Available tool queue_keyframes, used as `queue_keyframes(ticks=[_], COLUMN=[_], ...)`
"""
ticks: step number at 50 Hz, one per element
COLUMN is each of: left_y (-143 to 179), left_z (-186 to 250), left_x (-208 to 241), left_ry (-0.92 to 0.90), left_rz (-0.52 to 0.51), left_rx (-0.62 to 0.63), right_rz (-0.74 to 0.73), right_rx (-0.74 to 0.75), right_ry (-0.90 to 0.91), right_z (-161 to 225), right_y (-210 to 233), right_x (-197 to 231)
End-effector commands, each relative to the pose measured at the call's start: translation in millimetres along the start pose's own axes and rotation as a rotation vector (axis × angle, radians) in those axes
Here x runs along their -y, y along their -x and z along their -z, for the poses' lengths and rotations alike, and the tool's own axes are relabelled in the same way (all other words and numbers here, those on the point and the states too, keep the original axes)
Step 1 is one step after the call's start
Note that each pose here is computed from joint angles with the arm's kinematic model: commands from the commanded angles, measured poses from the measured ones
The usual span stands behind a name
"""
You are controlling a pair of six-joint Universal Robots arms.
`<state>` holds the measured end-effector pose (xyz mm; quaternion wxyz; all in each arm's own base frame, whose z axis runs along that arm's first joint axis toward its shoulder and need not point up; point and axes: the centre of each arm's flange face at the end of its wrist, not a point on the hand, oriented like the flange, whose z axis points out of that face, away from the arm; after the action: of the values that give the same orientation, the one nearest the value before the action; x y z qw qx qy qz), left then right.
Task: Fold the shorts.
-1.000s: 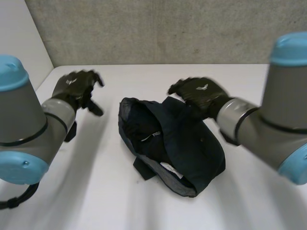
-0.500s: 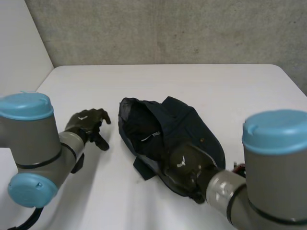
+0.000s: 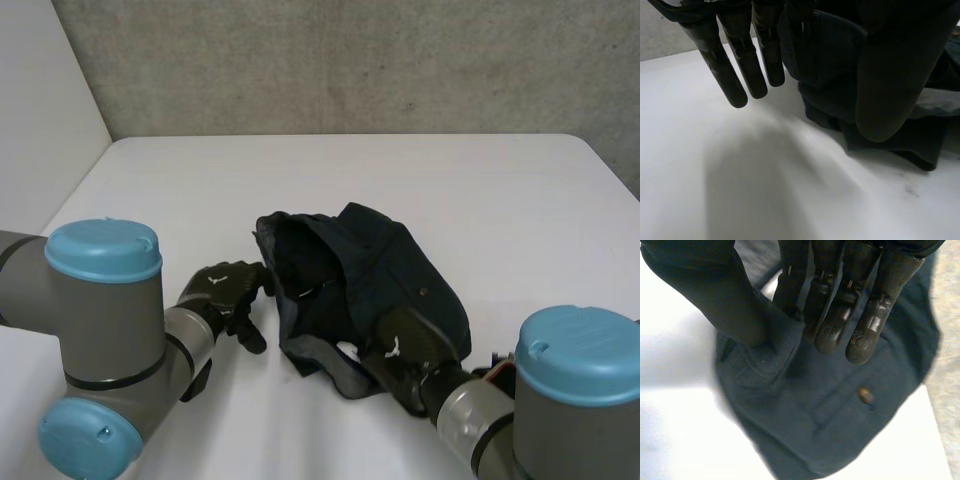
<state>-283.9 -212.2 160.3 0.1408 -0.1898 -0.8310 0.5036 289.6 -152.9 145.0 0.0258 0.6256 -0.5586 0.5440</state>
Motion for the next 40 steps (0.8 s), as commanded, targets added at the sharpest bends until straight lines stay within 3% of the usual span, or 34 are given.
queue_keyframes(ticks=[1,10,19,24,32,40], left_y=[-5.8,-14.7,-17.6,-21.3,-28.3,-43.8], left_z=[0.7,-4.8,-10.3,-9.0,-5.3,-2.8], left_x=[2.4,15.7,25.5,23.2,17.4,8.0], left_ry=[-0.018,-0.121,-0.167,-0.163,-0.148,-0.125], left_rz=[0.023,0.029,0.03,0.026,0.013,-0.023], left_rx=[-0.017,-0.046,-0.056,-0.067,-0.084,-0.121], right_rz=[0.024,-0.048,-0.308,-0.424,-0.584,-0.596], right_rx=[-0.136,-0.286,-0.339,-0.337,-0.392,-0.439], right_ry=[-0.026,-0.042,0.066,0.179,0.206,0.194], right_z=[-12.9,-18.0,-41.6,-64.5,-71.9,-75.0], right_y=[-34.7,-86.3,-130.2,-144.8,-166.8,-181.5], right_x=[-1.6,2.9,-42.6,-89.1,-114.0,-119.7])
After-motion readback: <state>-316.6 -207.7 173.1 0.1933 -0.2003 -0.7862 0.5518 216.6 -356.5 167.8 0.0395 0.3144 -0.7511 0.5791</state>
